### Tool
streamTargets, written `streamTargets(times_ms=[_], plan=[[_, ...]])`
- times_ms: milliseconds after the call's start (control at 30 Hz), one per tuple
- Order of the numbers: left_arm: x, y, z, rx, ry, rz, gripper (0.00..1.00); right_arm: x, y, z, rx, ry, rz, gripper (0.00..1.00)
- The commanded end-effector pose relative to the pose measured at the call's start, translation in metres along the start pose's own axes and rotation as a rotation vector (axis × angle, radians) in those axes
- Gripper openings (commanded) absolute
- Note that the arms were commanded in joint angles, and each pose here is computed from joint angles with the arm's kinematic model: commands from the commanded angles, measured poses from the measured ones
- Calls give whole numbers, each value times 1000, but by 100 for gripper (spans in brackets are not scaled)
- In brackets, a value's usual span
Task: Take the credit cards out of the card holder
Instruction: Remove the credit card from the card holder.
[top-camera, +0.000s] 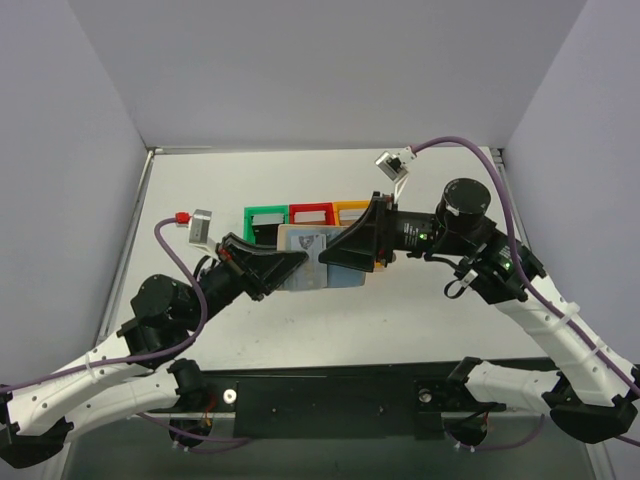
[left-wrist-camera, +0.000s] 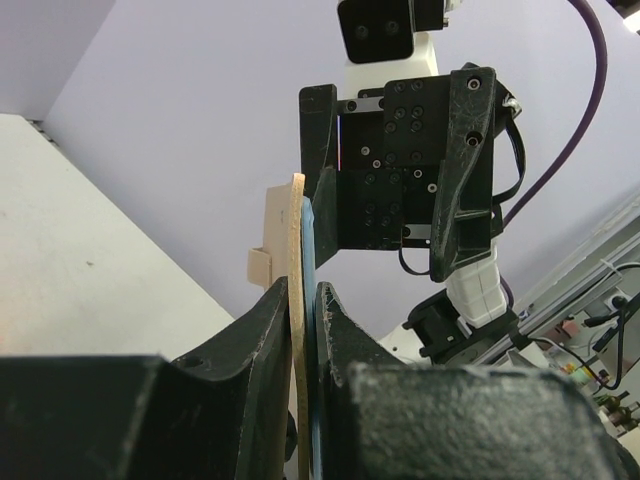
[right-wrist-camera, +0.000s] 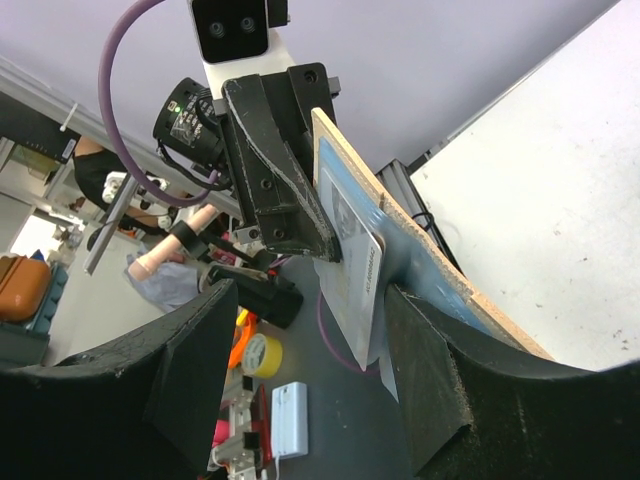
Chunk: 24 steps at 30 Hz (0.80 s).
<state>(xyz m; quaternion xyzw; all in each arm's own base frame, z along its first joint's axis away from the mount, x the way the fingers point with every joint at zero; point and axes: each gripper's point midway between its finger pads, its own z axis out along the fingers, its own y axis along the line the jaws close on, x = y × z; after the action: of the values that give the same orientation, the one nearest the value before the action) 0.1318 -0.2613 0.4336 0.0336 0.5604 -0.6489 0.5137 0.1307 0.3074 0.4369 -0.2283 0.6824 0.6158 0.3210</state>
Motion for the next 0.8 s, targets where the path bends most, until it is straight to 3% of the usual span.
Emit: streamTargets(times_ms=[0, 767], plan=[[-27, -22, 0, 71, -99, 2, 0, -3, 12, 1, -60, -11, -23, 55], [-26, -18, 4, 65, -107, -9, 0, 0, 25, 10, -148, 12, 5, 52]])
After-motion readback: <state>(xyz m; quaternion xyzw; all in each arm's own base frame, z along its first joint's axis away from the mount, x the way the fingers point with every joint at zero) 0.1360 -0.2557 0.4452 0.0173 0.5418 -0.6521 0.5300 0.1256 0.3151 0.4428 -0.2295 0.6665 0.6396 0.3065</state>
